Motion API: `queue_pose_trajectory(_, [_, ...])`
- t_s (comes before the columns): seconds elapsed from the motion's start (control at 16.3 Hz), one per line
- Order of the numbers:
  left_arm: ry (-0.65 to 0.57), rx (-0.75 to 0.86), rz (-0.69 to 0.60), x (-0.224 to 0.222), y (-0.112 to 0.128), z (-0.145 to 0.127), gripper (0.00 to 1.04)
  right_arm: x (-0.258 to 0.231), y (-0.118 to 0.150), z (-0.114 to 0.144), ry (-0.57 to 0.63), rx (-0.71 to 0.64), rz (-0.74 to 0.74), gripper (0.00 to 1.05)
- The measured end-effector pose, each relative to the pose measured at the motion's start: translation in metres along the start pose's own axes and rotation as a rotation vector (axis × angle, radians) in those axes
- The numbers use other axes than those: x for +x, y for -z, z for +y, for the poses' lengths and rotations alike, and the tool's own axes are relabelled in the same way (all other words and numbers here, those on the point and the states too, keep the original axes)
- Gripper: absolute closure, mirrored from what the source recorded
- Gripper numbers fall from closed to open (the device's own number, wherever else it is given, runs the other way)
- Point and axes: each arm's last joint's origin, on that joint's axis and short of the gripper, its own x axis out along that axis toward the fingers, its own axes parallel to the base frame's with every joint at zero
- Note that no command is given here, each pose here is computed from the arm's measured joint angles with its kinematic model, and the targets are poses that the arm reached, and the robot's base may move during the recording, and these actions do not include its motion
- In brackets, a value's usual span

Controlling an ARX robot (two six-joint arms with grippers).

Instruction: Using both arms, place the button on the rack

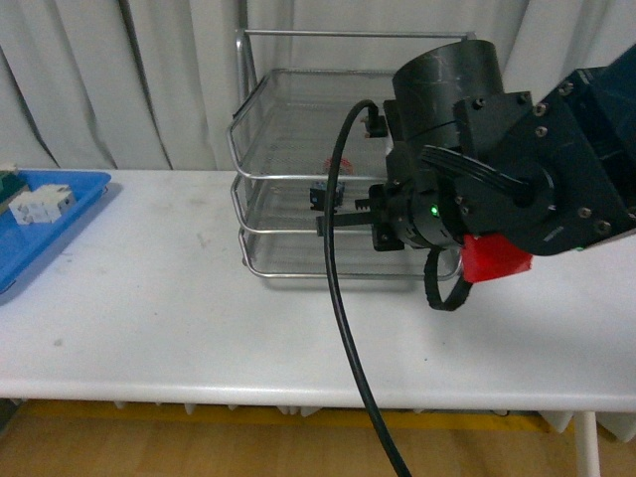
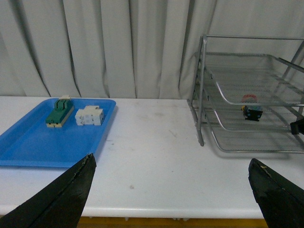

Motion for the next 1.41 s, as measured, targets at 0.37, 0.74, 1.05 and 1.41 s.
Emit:
queue_pose_trajectory(0.37, [0.001,0.0,-0.001,0.0,0.0,0.0,0.07,-0.085,0.013,-0.024,0.018,0.115,-0.346,1.01])
queue_pose_trajectory(0.74, [-0.001,0.0,0.0,0.0,0.0,0.0,0.07,-0.188,0.069,-0.096,0.176,0.041,-0.517,1.03])
queue_pose_trajectory(1.05, [-0.001,0.0,0.0,0.0,0.0,0.0,0.07,-0.234,0.092,-0.115,0.18,0.045,-0.538,1.03])
queue_pose_trajectory(1.41, [-0.001,0.0,0.0,0.0,0.0,0.0,0.07,-0.268,0.11,-0.13,0.185,0.049,-0.552,1.03])
